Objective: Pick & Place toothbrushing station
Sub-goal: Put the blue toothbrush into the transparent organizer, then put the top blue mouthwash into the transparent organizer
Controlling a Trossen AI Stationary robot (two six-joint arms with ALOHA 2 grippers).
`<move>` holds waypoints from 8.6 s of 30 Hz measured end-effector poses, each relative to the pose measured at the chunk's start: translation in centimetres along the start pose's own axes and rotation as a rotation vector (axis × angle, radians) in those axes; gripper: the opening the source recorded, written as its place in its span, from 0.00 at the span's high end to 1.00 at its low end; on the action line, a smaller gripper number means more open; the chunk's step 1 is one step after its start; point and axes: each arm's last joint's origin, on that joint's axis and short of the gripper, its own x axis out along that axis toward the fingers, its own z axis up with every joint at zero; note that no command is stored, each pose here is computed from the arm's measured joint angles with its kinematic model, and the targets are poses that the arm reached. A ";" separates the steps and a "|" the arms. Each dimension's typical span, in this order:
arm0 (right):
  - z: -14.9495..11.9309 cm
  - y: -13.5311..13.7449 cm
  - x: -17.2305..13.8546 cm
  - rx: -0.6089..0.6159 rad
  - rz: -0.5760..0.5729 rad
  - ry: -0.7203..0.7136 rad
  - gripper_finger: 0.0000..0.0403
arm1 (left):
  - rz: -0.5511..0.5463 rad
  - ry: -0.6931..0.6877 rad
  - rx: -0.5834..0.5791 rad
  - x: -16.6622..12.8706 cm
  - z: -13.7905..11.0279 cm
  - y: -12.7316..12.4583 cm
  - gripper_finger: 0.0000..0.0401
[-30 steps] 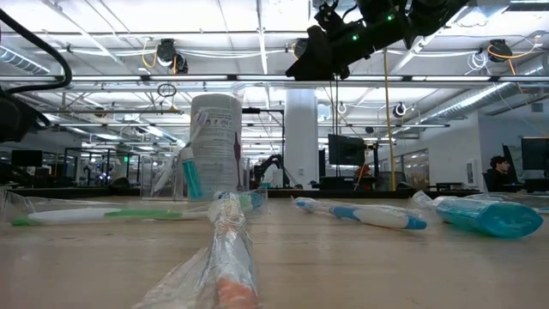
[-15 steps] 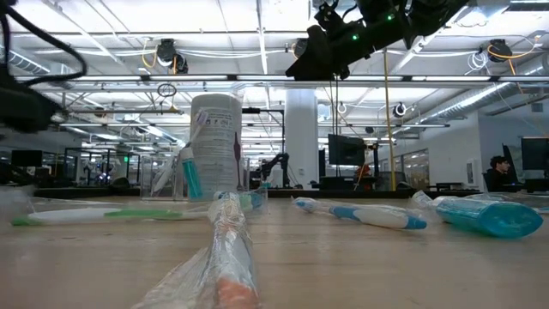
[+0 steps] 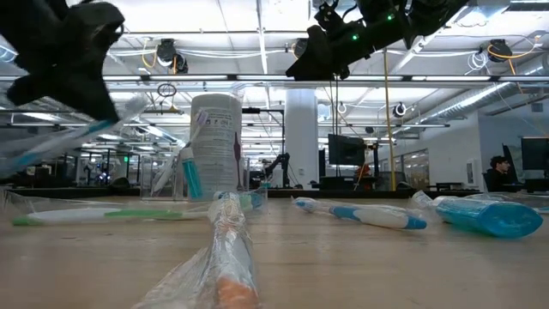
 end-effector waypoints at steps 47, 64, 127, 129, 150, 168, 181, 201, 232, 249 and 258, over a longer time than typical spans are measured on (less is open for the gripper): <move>0.1 0.0 0.0 -0.003 -0.002 -0.006 0.50 | 0.074 -0.699 0.292 7.9 6.8 10.4 0.94; 0.1 0.0 0.0 -0.003 -0.002 -0.006 0.50 | 0.077 -0.608 0.235 9.5 6.6 11.3 0.91; -7.5 7.7 0.7 0.192 0.273 -0.005 0.43 | -0.315 -0.782 0.690 1.5 14.0 2.0 0.60; -7.7 8.7 1.4 0.194 0.295 -0.032 0.42 | -0.300 -0.807 0.709 1.4 14.2 2.0 0.60; -14.8 15.1 7.8 0.214 0.173 0.182 0.39 | -0.265 -0.808 0.679 1.7 14.8 2.6 0.60; -17.9 15.3 8.1 0.128 0.159 0.308 0.51 | -0.304 -0.687 0.553 2.3 14.2 2.9 0.60; -16.0 15.3 7.6 -0.058 0.205 0.236 0.58 | -0.307 -0.561 0.486 3.0 13.3 3.1 0.60; -9.8 15.3 6.3 -0.704 0.043 -0.110 0.59 | -0.576 -0.209 0.289 2.7 10.0 1.9 0.60; -8.5 16.5 5.5 -0.590 0.165 -0.296 0.59 | -0.574 -0.115 0.181 2.9 8.3 0.9 0.60; -8.4 16.5 5.5 -0.567 0.168 -0.295 0.59 | -0.571 -0.113 0.174 2.9 8.4 1.0 0.68; -8.5 16.5 5.6 -0.568 0.169 -0.292 0.58 | -0.573 -0.115 0.187 2.9 8.3 1.0 0.74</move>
